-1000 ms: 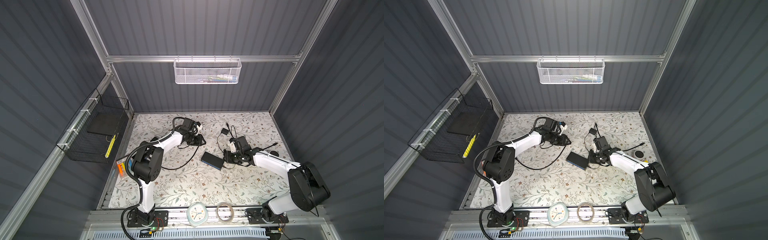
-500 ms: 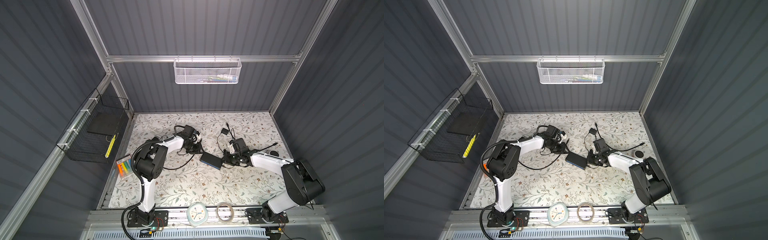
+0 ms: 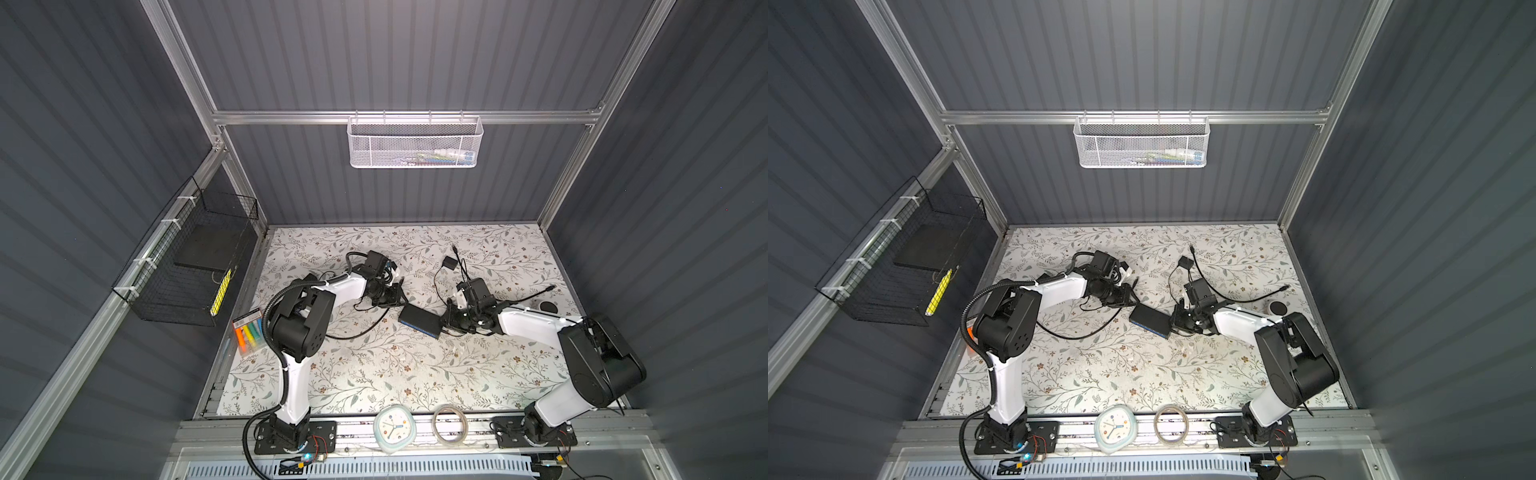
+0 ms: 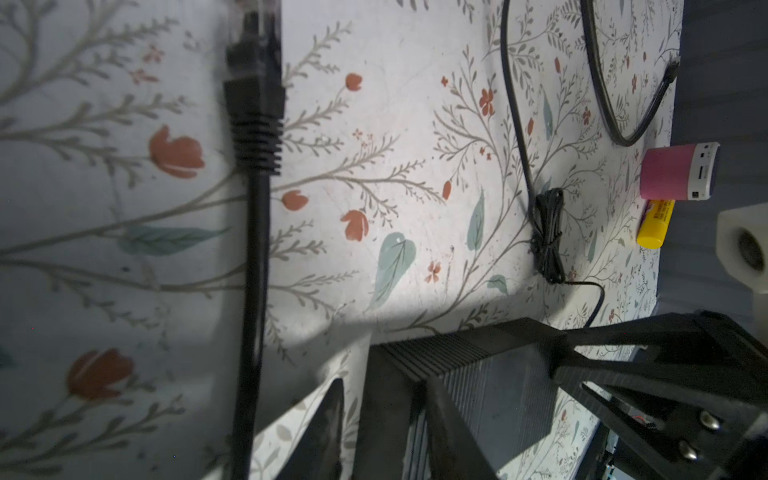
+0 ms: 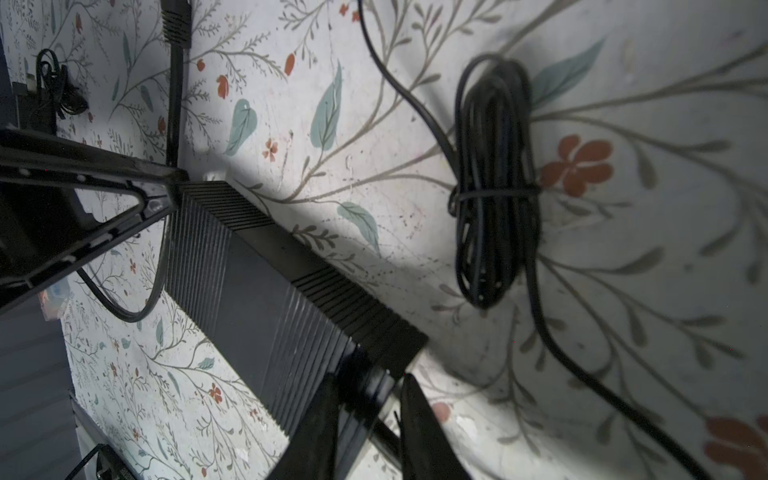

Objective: Insert the plug into the switch port

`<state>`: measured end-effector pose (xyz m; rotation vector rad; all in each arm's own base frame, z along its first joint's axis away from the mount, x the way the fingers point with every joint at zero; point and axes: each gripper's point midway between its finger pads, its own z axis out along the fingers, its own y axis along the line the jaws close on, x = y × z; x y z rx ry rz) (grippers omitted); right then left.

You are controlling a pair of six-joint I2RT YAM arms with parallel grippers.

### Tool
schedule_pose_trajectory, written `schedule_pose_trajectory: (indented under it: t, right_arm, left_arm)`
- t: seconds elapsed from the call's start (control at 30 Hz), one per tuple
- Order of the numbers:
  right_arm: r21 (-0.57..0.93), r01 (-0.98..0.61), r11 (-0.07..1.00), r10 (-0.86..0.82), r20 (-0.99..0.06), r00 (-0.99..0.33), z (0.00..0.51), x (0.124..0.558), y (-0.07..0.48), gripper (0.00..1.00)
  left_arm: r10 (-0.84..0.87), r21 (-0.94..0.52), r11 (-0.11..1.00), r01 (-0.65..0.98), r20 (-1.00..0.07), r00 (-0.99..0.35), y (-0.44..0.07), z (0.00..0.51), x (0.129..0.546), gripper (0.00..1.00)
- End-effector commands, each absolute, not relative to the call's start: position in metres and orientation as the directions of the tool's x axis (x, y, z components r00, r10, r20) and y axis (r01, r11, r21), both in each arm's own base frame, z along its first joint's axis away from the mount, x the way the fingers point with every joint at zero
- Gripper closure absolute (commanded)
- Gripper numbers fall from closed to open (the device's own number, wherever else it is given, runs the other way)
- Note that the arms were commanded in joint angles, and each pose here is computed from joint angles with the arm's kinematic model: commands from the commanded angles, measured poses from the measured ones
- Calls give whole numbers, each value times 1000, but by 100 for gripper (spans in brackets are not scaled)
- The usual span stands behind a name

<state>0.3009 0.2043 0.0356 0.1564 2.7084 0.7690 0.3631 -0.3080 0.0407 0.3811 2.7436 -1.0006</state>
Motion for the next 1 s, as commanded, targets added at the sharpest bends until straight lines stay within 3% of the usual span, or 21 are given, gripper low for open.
schedule_pose_trajectory:
  t: [0.0, 0.23, 0.57, 0.8, 0.97]
  right_arm:
    - [549, 14, 836, 181, -252, -951, 25, 297, 214, 75]
    - [553, -20, 833, 166, -285, -944, 34, 316, 223, 77]
    - [509, -190, 839, -23, -317, -948, 48, 346, 231, 76]
    - [428, -290, 856, -158, -318, -935, 63, 345, 212, 71]
    - [324, -299, 898, -155, -405, -901, 91, 368, 175, 69]
  left_arm:
    - [171, -604, 758, 247, -181, -968, -302, 17, 346, 66]
    - [143, -628, 750, 209, -154, -978, -301, 11, 335, 67]
    - [84, -622, 767, 157, -146, -986, -290, 15, 317, 67]
    - [47, -558, 817, 144, -184, -982, -267, 26, 323, 65]
    - [47, -526, 831, 181, -257, -965, -260, 54, 341, 62]
